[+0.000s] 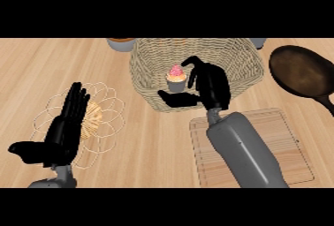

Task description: Pick the cupcake from the cutting board and place it in the basket

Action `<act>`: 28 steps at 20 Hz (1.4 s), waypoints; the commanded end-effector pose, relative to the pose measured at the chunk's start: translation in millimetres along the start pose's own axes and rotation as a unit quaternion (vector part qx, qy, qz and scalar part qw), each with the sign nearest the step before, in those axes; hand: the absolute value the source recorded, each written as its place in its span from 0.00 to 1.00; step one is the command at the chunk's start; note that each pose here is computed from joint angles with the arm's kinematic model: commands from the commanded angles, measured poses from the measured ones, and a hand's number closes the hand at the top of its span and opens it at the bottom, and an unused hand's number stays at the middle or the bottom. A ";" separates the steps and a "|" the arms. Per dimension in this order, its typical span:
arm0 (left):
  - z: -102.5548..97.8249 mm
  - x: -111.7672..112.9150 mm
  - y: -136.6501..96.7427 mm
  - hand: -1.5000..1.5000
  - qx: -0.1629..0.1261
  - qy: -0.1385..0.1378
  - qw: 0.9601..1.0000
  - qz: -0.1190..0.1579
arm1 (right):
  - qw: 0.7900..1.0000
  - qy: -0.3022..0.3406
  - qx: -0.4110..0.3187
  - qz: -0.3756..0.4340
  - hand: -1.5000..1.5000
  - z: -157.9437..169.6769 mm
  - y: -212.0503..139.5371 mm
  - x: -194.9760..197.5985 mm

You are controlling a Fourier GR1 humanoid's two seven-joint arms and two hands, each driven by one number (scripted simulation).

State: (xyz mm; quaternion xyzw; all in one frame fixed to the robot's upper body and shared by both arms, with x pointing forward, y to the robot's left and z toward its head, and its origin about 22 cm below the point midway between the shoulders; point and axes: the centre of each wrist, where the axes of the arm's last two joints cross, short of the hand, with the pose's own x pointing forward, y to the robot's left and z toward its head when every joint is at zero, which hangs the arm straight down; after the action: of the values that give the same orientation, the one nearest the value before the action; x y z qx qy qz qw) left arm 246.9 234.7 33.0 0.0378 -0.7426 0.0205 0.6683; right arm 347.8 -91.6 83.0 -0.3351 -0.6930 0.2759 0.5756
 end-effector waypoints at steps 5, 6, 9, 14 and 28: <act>6.9 -17.0 -14.5 0.50 0.004 0.002 1.000 0.005 | 0.999 -0.002 -0.035 -0.022 0.00 -3.3 -7.1 -23.3; -1.5 6.6 0.7 0.50 0.006 0.004 1.000 0.005 | 0.998 0.000 -0.050 -0.024 0.00 -5.8 -14.2 -50.5; 1.8 -7.7 1.6 0.50 0.011 0.000 1.000 -0.005 | 0.994 -0.010 -0.105 -0.028 0.00 4.4 -16.4 -36.7; 7.6 5.0 14.6 0.50 0.011 0.003 1.000 0.005 | 0.990 0.012 -0.139 -0.026 0.00 -8.9 -59.1 -37.9; -3.0 2.1 -12.1 0.50 0.012 0.001 1.000 0.004 | 0.975 0.025 -0.190 -0.109 0.00 33.7 -159.9 -83.7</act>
State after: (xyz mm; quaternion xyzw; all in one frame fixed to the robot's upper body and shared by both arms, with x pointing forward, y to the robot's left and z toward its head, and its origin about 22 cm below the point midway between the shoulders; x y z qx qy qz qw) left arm 240.1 238.8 31.7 0.0432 -0.7406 0.0286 0.6699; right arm 315.4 -238.6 138.4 -0.3803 -0.7390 0.0604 0.5528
